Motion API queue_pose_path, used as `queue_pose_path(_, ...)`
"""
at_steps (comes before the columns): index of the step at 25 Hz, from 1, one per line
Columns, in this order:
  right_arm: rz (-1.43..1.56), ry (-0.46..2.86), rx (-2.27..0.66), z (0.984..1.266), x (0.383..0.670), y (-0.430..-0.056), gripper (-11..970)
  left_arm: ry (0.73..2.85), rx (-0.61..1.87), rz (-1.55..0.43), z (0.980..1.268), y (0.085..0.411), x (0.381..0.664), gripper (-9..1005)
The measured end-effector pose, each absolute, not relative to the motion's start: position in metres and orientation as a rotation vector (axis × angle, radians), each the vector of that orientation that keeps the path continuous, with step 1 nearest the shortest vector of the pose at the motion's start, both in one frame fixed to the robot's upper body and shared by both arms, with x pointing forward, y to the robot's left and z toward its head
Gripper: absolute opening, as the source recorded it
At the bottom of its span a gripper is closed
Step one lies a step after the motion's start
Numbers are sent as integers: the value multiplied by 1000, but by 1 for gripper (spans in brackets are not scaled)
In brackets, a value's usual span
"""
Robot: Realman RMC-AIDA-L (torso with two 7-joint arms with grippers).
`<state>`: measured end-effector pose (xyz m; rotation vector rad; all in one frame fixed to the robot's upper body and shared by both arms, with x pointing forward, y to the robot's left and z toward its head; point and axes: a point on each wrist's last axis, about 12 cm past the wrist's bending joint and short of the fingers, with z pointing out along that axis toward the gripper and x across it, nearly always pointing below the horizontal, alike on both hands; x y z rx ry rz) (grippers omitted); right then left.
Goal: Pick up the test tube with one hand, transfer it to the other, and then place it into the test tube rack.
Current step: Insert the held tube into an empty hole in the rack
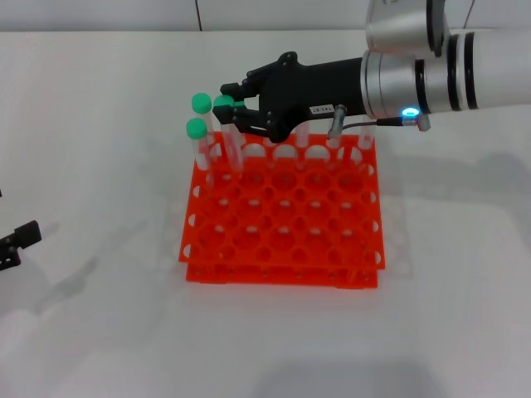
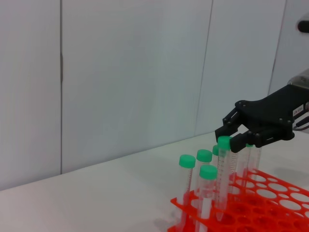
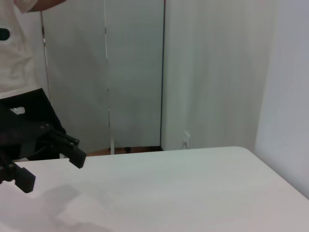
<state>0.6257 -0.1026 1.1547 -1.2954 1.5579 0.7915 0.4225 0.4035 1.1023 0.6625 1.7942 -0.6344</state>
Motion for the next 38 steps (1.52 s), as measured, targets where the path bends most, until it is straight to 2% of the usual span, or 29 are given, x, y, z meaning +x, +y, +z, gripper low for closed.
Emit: queue_pose_path(38, 794, 1565, -1384, 1147, 619, -92, 410, 1814, 659, -623, 1099, 403, 428, 892)
